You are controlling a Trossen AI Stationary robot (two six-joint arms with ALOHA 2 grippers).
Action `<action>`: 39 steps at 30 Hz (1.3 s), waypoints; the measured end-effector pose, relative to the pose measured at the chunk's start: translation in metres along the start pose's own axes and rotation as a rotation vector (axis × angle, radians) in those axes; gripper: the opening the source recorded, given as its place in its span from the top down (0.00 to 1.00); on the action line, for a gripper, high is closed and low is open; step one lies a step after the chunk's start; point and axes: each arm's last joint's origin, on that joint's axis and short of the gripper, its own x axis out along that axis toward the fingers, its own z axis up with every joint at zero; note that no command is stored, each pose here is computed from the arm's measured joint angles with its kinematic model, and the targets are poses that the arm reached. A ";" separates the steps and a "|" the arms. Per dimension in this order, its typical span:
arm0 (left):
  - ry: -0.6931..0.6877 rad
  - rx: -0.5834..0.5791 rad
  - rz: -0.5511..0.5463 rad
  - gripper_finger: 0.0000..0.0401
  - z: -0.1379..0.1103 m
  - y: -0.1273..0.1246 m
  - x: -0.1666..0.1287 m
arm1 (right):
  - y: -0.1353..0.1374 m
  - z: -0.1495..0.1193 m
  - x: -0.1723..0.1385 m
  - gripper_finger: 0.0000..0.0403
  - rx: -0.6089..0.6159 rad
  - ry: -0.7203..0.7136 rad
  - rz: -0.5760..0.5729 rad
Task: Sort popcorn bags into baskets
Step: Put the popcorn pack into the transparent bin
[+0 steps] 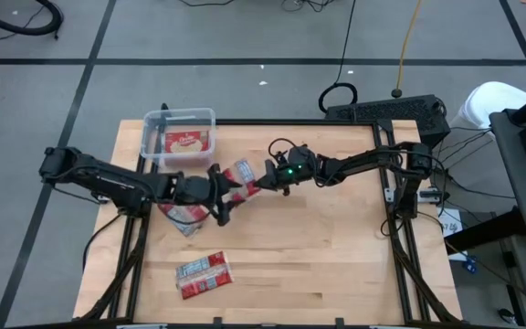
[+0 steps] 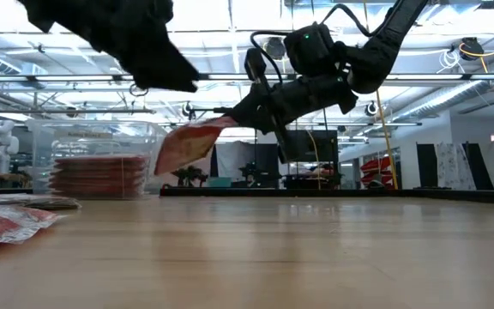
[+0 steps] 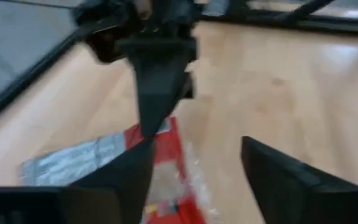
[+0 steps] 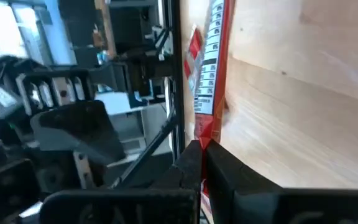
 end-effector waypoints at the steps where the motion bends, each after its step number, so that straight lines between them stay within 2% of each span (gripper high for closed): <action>1: 0.007 0.011 0.026 0.34 -0.002 -0.002 0.000 | 0.000 0.000 0.000 1.00 0.008 -0.006 0.000; 4: 0.019 0.041 0.049 0.22 -0.006 -0.007 0.009 | 0.000 0.001 0.000 1.00 0.020 -0.009 -0.001; 6: 0.091 0.067 0.075 0.18 -0.018 -0.006 0.018 | 0.001 0.001 0.000 1.00 0.035 -0.022 0.009; 9: 0.090 0.069 0.090 0.17 -0.023 -0.009 0.029 | 0.004 0.002 0.000 1.00 0.044 -0.033 0.041; 12: 0.067 0.068 0.127 0.20 -0.024 -0.010 0.034 | 0.007 0.002 0.000 1.00 0.059 -0.050 0.072; 18: 0.074 0.076 0.276 0.32 -0.027 -0.002 0.038 | 0.012 0.002 -0.001 1.00 0.075 -0.057 0.123; 23: 0.080 0.046 0.283 0.44 -0.026 0.007 0.040 | 0.013 0.002 -0.001 1.00 0.092 -0.052 0.132; 26: 0.086 0.047 0.265 0.58 -0.025 0.009 0.041 | 0.013 0.002 -0.001 1.00 0.092 -0.048 0.132; 32: 0.094 0.044 0.234 0.93 -0.015 0.009 0.040 | 0.015 0.001 -0.001 1.00 0.084 -0.028 0.149; 34: 0.113 0.050 0.234 0.95 -0.009 0.008 0.040 | 0.015 0.000 -0.001 1.00 0.083 -0.021 0.150; 39: 0.196 0.073 0.238 0.90 0.009 0.009 0.036 | 0.021 0.002 -0.006 0.93 0.078 -0.027 0.167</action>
